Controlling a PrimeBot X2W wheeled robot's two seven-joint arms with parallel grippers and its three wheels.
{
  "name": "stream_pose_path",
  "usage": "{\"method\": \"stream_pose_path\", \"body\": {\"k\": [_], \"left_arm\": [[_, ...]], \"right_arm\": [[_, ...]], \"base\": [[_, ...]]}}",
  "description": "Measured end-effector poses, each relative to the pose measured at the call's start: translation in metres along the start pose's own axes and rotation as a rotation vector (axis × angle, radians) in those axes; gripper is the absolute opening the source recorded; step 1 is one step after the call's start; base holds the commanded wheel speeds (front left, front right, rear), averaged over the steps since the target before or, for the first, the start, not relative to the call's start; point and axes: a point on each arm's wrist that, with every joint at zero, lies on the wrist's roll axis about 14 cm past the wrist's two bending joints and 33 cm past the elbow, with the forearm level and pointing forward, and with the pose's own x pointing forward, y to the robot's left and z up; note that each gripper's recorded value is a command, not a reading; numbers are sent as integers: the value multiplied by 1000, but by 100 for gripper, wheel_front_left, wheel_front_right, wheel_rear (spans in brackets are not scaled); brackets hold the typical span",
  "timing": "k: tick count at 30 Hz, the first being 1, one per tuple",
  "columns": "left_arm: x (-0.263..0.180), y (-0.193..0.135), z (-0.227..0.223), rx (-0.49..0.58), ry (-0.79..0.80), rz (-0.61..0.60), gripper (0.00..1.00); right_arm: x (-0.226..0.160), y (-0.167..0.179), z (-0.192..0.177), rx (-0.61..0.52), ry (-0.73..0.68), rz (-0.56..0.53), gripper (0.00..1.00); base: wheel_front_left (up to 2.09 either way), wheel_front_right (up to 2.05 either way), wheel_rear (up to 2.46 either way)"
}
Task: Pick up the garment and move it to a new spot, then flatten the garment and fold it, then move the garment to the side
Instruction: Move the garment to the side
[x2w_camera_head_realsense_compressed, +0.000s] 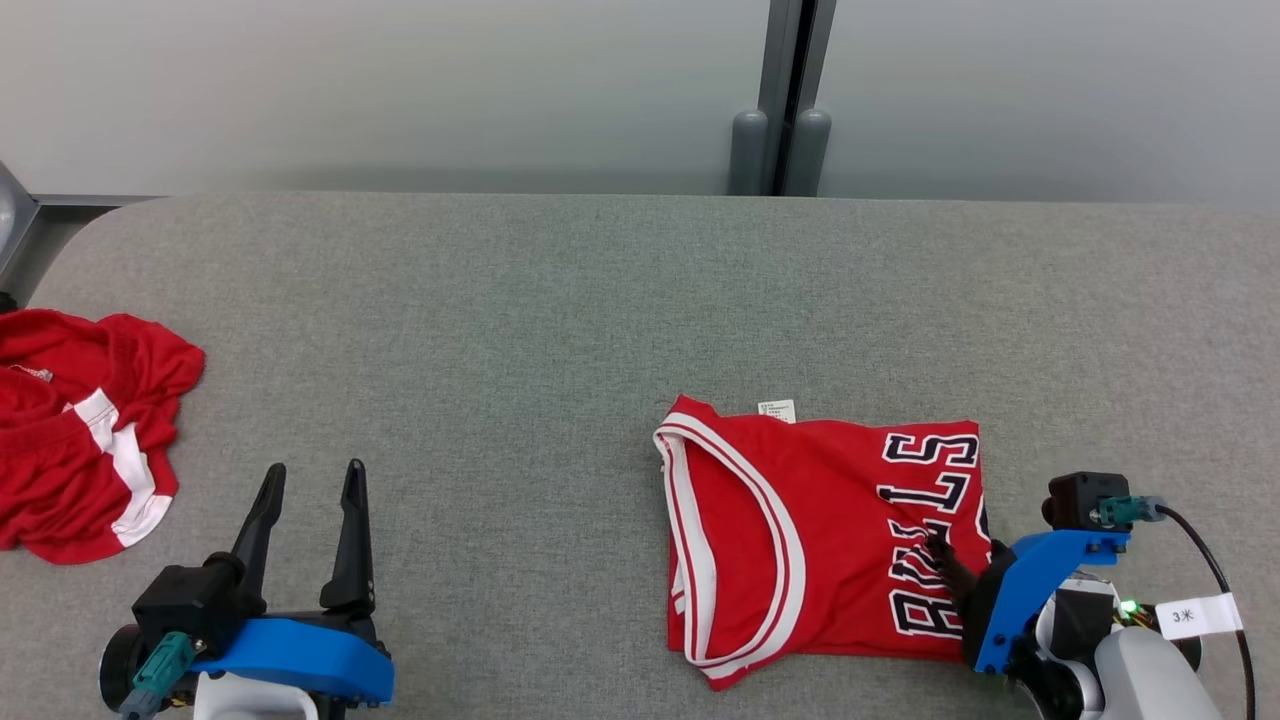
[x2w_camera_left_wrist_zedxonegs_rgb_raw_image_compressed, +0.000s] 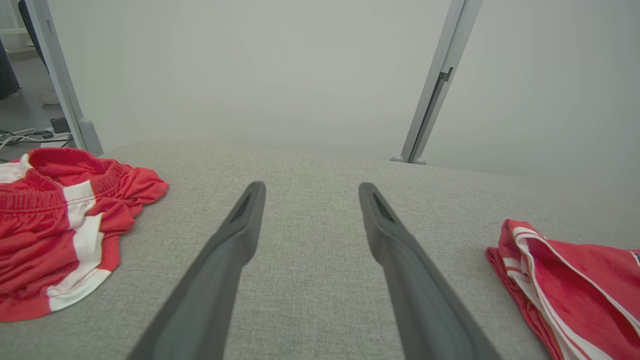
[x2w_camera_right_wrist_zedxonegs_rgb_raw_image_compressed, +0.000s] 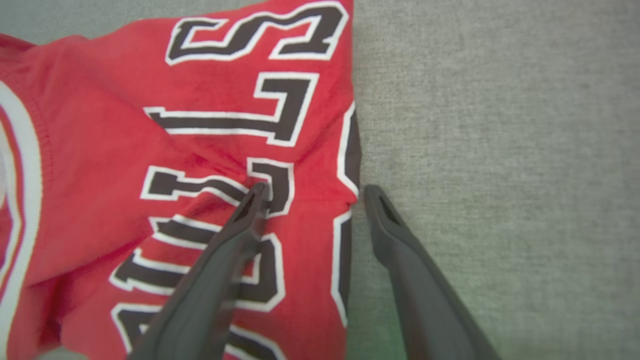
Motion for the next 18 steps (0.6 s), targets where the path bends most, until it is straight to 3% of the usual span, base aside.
{"method": "stream_pose_path", "body": {"k": [4, 5, 6, 7, 12, 18], "left_arm": [[-1, 2, -3, -2, 4, 6, 100], [0, 2, -3, -3, 5, 6, 100], [0, 2, -4, -3, 7, 6, 100], [1, 2, -4, -3, 8, 6, 100], [10, -2, -7, -8, 12, -6, 100], [34, -14, -17, -14, 32, -51, 100]], "right_arm": [[6, 5, -7, -18, 43, 13, 100], [7, 6, -7, -30, 51, 15, 46], [8, 7, -7, -44, 55, 17, 11], [9, 8, -8, -60, 61, 19, 0], [16, 18, 6, -212, 52, 27, 0], [27, 3, 78, -424, -76, -5, 0]], "base": [[0, 0, 0], [0, 0, 0], [0, 0, 0], [0, 0, 0], [0, 0, 0], [0, 0, 0]]}}
